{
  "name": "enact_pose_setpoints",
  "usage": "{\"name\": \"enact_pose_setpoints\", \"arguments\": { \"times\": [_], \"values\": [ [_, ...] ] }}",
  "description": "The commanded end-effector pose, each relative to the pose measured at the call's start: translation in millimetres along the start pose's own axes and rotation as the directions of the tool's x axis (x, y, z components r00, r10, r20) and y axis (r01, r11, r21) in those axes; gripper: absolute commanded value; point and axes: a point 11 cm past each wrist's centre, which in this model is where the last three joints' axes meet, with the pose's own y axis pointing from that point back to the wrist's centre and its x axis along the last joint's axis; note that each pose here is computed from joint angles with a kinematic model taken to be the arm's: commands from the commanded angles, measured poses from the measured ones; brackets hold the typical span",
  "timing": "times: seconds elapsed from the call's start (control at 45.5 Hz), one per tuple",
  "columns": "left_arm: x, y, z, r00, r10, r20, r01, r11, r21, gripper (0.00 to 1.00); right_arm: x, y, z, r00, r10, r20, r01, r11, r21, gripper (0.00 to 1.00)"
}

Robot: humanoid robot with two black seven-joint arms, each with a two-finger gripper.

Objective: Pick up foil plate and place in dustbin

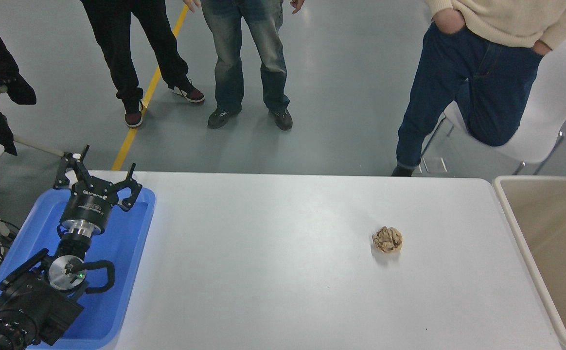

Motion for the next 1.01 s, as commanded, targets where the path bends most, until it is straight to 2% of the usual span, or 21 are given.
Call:
{"name": "enact_pose_setpoints", "arguments": {
  "times": [0.0,0.33,0.615,0.989],
  "values": [
    [0.1,0.1,0.0,1.000,0.000,0.000,0.000,1.000,0.000,1.00,-35.0,-42.0,16.0,0.990,0.071,0.125,-0.064,0.996,-0.059,0.00],
    [0.1,0.1,0.0,1.000,0.000,0.000,0.000,1.000,0.000,1.00,-58.9,-68.3,18.9,0.952,0.216,0.217,-0.186,0.971,-0.150,0.00],
    [0.1,0.1,0.0,1.000,0.000,0.000,0.000,1.000,0.000,1.00,-87.3,-76.2,18.4,0.945,0.263,0.193,-0.231,0.957,-0.175,0.00],
    [0.1,0.1,0.0,1.000,0.000,0.000,0.000,1.000,0.000,1.00,-88.0,-76.5,14.9,0.933,0.289,0.216,-0.255,0.951,-0.175,0.02]
  ]
}}
